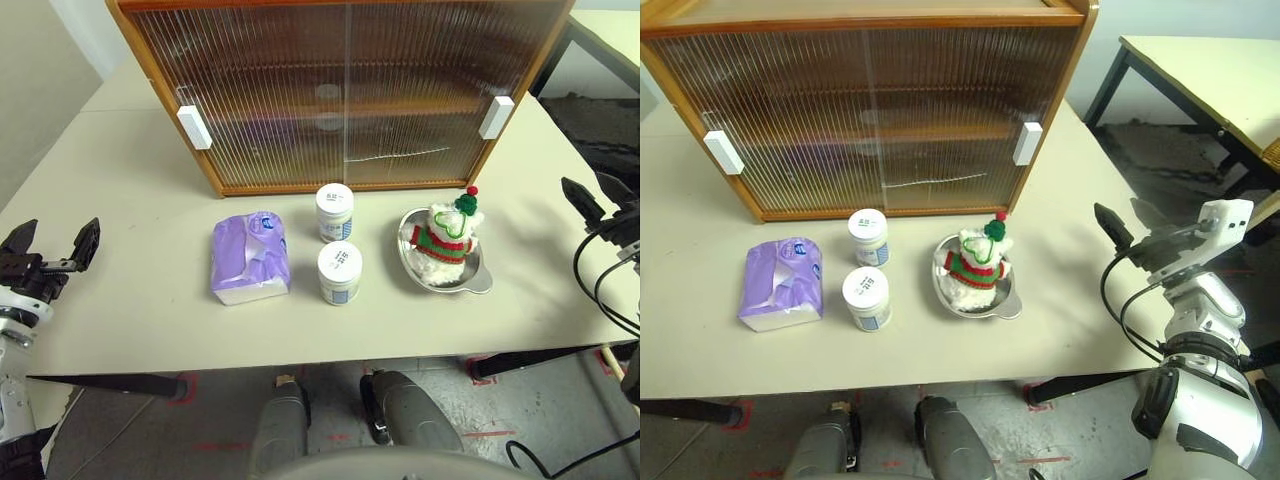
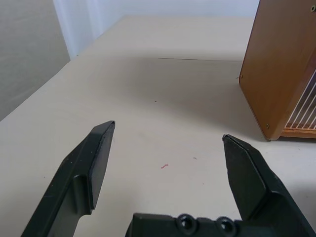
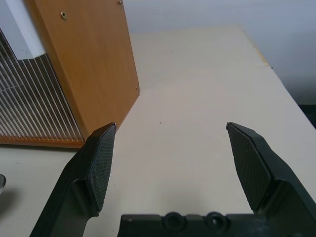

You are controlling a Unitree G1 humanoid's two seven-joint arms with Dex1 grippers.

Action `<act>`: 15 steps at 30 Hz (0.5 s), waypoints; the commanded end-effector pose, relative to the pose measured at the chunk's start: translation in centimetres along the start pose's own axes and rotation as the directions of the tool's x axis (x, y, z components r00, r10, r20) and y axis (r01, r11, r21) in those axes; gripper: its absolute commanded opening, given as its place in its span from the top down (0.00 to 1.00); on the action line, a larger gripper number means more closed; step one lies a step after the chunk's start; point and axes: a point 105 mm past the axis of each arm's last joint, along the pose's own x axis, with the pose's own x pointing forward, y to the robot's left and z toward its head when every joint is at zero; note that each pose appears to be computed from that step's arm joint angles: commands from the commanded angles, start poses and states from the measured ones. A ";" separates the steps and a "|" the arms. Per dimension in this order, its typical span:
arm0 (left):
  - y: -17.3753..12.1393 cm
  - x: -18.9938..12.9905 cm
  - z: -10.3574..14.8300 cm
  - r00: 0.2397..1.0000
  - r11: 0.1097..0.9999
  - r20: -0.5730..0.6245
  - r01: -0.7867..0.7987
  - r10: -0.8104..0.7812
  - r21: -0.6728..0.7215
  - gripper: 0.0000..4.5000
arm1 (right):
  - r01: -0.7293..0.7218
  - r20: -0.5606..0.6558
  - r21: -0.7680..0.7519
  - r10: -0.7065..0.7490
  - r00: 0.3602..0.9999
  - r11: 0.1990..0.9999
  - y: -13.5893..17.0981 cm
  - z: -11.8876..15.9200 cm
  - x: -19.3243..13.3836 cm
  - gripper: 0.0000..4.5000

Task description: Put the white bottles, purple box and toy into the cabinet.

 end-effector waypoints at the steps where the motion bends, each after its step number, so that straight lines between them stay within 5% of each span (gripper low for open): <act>1: 0.3 -0.5 -0.6 1.000 1.000 -0.016 -0.007 0.007 0.003 0.00 | 0.009 0.013 0.010 -0.009 1.000 1.000 -0.2 0.1 -0.1 0.01; 11: -0.2 -0.7 -0.7 1.000 1.000 -0.011 -0.009 0.009 -0.004 0.00 | -0.047 0.011 0.019 0.047 0.999 0.999 0.1 1.1 0.5 0.01; 15: -0.2 -0.5 -0.5 1.000 1.000 0.001 -0.008 0.008 -0.023 0.00 | -0.216 -0.044 0.063 0.219 0.975 0.974 1.8 0.8 0.2 0.01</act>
